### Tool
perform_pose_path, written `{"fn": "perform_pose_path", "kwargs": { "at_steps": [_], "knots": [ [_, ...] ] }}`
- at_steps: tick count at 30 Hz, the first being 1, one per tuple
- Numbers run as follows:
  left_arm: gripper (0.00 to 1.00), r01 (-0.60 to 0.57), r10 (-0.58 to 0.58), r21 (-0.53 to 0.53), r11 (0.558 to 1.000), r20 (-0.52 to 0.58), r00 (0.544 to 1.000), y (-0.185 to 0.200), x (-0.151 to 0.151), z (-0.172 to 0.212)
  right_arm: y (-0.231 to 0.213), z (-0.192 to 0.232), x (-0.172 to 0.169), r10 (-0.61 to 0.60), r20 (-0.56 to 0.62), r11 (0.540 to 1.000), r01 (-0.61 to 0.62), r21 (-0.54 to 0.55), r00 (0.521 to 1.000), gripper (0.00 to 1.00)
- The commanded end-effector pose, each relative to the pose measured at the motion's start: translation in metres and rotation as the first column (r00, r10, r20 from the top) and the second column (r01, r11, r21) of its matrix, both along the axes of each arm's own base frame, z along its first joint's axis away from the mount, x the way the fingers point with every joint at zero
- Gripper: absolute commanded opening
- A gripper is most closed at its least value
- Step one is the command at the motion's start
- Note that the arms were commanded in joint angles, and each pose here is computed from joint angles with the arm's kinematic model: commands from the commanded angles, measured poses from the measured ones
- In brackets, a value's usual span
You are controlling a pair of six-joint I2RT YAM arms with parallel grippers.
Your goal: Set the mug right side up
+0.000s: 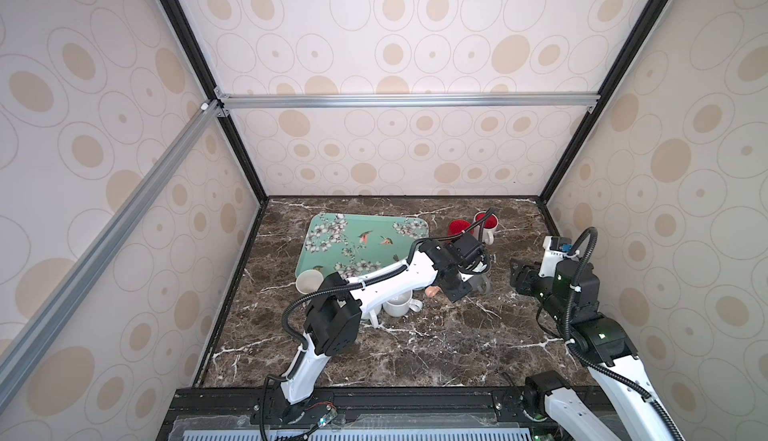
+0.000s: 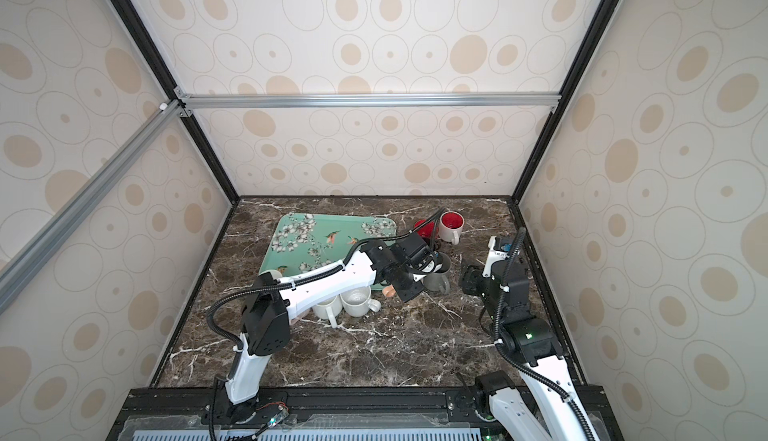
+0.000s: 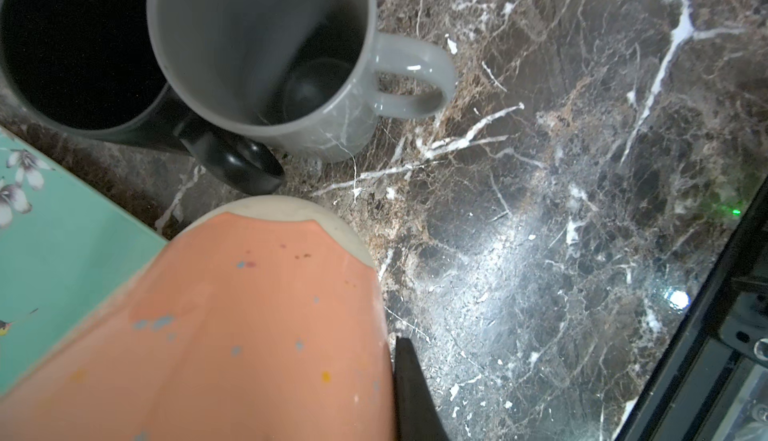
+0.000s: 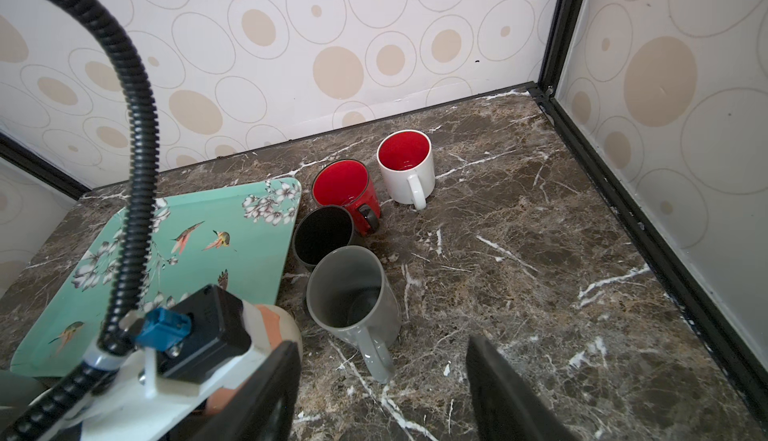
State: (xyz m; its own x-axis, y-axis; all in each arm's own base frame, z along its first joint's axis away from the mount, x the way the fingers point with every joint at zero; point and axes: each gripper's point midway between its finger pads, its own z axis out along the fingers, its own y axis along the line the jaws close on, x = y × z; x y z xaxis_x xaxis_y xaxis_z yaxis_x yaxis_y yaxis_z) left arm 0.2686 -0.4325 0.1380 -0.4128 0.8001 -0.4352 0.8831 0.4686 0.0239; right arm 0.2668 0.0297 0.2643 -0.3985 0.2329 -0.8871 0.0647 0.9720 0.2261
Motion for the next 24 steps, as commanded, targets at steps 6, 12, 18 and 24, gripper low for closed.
{"fn": "perform_pose_path", "kwargs": {
  "at_steps": [6, 12, 18, 24],
  "knots": [
    [0.0, 0.089, -0.091, 0.043, 0.995, 0.06, 0.994, -0.003, -0.007, 0.012, 0.0, 0.005, 0.001, 0.002, 0.028, 1.0, -0.002, -0.002, 1.0, 0.67],
    [0.0, 0.142, -0.152, 0.158, 0.977, 0.056, 0.987, -0.006, -0.011, -0.008, -0.001, 0.009, 0.001, -0.001, 0.037, 1.0, 0.001, -0.004, 0.999, 0.67],
    [0.0, 0.191, -0.207, 0.261, 0.946, 0.035, 0.978, -0.005, -0.015, -0.027, 0.0, 0.008, 0.003, 0.003, 0.037, 1.0, -0.002, -0.005, 0.999, 0.67],
    [0.0, 0.222, -0.244, 0.292, 0.931, 0.043, 0.969, -0.001, -0.013, -0.028, 0.0, 0.01, 0.004, 0.005, 0.041, 1.0, -0.004, -0.008, 0.999, 0.67]
  ]
}}
